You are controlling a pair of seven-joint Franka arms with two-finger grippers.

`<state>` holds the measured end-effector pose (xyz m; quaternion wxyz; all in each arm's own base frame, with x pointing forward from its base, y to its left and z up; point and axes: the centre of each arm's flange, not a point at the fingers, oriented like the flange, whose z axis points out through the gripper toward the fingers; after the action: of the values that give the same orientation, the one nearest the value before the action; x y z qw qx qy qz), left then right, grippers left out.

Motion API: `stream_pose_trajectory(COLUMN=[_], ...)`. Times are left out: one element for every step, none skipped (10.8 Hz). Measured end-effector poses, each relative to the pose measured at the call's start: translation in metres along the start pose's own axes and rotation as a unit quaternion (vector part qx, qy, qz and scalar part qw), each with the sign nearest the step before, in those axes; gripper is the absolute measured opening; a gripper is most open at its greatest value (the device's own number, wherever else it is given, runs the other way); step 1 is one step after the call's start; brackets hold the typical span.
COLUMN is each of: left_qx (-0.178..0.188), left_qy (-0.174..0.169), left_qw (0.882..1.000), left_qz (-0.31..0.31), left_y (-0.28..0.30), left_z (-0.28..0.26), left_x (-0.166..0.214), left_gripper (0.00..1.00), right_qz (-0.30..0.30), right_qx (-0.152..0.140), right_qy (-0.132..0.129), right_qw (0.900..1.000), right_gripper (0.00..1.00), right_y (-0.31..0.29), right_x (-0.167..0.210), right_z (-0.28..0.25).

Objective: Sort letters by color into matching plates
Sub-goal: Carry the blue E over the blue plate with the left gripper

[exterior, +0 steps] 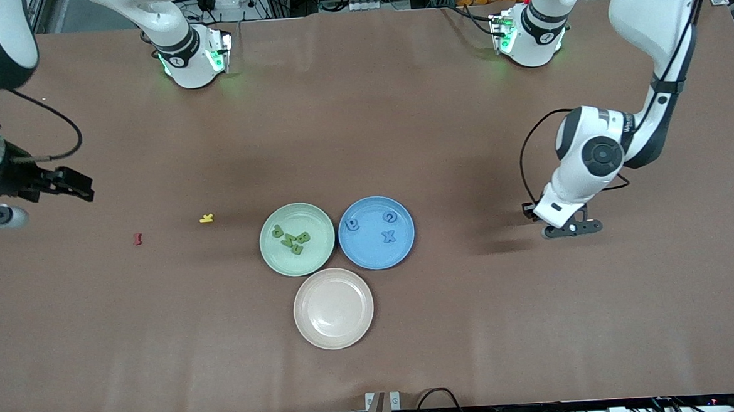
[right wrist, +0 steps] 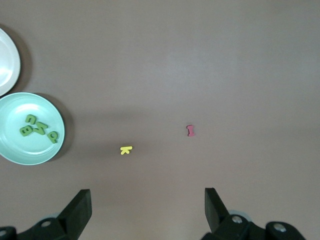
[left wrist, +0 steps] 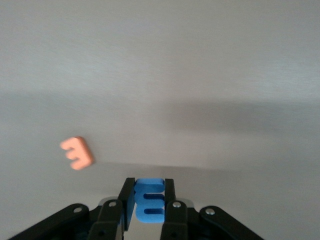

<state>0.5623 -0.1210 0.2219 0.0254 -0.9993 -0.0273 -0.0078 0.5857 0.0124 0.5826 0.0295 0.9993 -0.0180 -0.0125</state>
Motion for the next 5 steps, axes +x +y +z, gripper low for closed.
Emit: stream_pose_trajectory(left_qx=[0.0, -0.006, -0.018, -0.028, -0.033], left_qy=[0.0, -0.001, -0.004, -0.004, -0.002], left_qw=[1.0, 1.0, 0.999, 0.999, 0.998], left_qz=[-0.011, -0.022, -0.033, -0.043, -0.052], left_y=[0.02, 0.041, 0.064, 0.087, 0.109], left_z=[-0.001, -0.003, -0.006, -0.011, -0.015], left_x=[-0.005, -0.012, -0.018, -0.024, -0.029], left_gripper=[0.27, 0.27, 0.27, 0.27, 0.27], right_qz=[-0.001, 0.002, 0.016, 0.036, 0.055], right_qx=[0.0, 0.0, 0.001, 0.001, 0.002], right_qy=[0.005, 0.011, 0.016, 0.018, 0.018], right_qw=[1.0, 1.0, 1.0, 0.999, 0.998], right_gripper=[1.0, 1.0, 1.0, 1.0, 1.0], right_y=[-0.001, -0.002, -0.002, -0.004, -0.007], right_x=[-0.01, -0.019, -0.024, -0.027, -0.028], right_z=[-0.019, -0.038, -0.054, -0.062, -0.064])
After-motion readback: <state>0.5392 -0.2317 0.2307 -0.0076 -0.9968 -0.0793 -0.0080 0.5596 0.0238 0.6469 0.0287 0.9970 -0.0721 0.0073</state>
